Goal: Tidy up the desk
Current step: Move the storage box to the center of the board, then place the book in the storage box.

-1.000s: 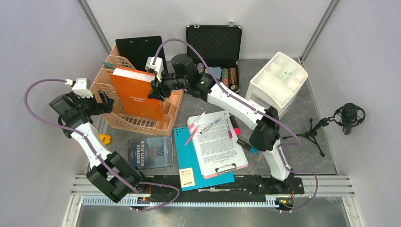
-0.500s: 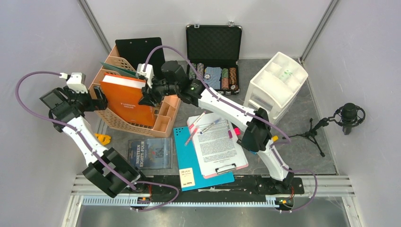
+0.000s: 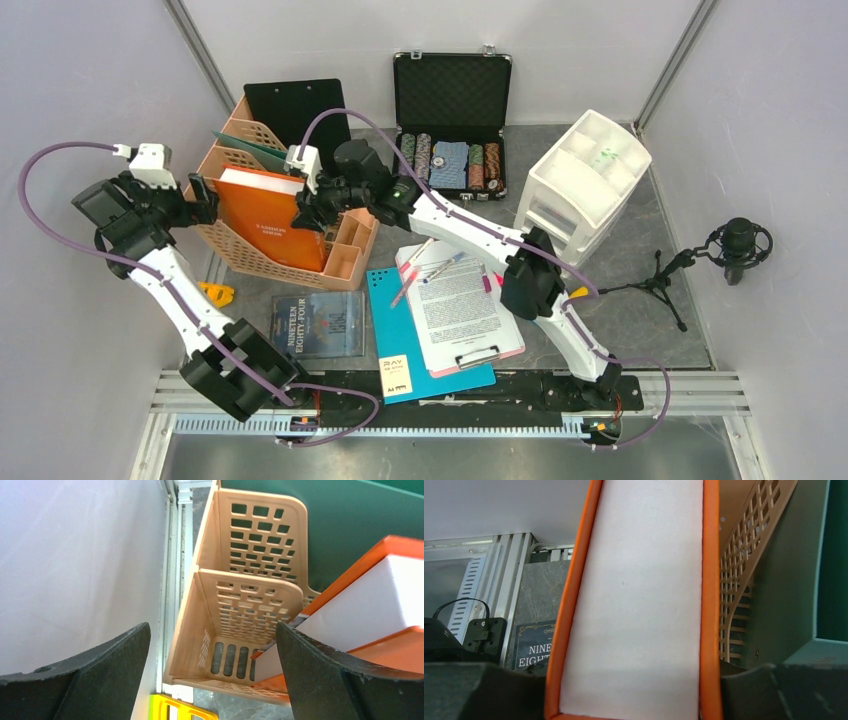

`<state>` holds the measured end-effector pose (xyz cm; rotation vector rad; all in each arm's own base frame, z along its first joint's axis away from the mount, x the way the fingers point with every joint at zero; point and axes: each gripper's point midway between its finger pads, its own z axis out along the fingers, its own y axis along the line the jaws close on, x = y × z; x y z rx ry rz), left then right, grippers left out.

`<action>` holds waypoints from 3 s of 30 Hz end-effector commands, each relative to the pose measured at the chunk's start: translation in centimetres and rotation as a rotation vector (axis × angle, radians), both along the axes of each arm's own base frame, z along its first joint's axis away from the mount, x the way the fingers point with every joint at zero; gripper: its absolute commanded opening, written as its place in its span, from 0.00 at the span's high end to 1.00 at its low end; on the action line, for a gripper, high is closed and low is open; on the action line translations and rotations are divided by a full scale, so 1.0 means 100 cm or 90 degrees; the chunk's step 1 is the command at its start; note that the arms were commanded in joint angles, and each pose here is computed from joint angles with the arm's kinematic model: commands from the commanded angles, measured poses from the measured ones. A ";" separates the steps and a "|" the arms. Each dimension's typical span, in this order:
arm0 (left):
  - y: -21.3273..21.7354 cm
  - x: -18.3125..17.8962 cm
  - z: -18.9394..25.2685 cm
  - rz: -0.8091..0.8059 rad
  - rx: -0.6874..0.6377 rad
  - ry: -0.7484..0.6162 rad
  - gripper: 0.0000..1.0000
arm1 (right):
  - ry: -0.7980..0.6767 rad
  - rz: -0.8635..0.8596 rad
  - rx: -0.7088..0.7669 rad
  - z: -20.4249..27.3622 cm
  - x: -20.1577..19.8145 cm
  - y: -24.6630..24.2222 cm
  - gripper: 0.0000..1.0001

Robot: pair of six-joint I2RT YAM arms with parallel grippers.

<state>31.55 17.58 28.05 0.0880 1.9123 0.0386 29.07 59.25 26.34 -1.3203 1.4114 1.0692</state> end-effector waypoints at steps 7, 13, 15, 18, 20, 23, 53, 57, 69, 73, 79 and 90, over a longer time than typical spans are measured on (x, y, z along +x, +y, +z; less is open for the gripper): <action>0.013 0.004 0.053 0.037 0.049 -0.067 0.00 | -0.031 0.004 0.040 0.012 -0.001 0.012 1.00; 0.005 0.000 0.072 0.045 0.036 -0.095 0.00 | -0.029 0.013 0.033 -0.005 -0.009 0.026 1.00; 0.001 -0.002 0.077 0.045 0.032 -0.103 0.00 | -0.032 0.012 0.033 -0.009 -0.009 0.031 1.00; -0.005 -0.007 0.086 0.045 0.037 -0.115 0.00 | -0.045 0.004 0.038 -0.011 -0.007 0.037 1.00; -0.008 -0.009 0.089 0.045 0.039 -0.121 0.00 | -0.059 0.000 0.042 -0.010 -0.006 0.041 0.98; -0.011 -0.012 0.095 0.047 0.040 -0.127 0.00 | -0.072 -0.002 0.044 -0.011 -0.008 0.046 0.94; -0.084 -0.069 0.105 -0.057 0.064 -0.049 0.00 | -0.153 -0.097 -0.041 0.057 -0.009 -0.101 0.02; -0.111 -0.095 0.075 -0.092 0.065 0.002 0.00 | -0.124 -0.097 -0.082 0.024 -0.009 -0.133 0.02; -0.167 -0.180 -0.020 -0.192 0.124 0.194 0.00 | -0.071 -0.068 -0.180 -0.082 -0.043 -0.193 0.07; -0.168 -0.190 -0.038 -0.196 0.124 0.229 0.00 | -0.072 -0.069 -0.204 -0.101 -0.050 -0.208 0.07; -0.156 -0.202 -0.091 -0.208 0.086 0.337 0.00 | -0.050 -0.053 -0.208 -0.115 -0.062 -0.214 0.08; -0.112 -0.207 -0.175 -0.153 0.101 0.457 0.00 | -0.049 0.012 -0.198 -0.132 -0.099 -0.169 0.13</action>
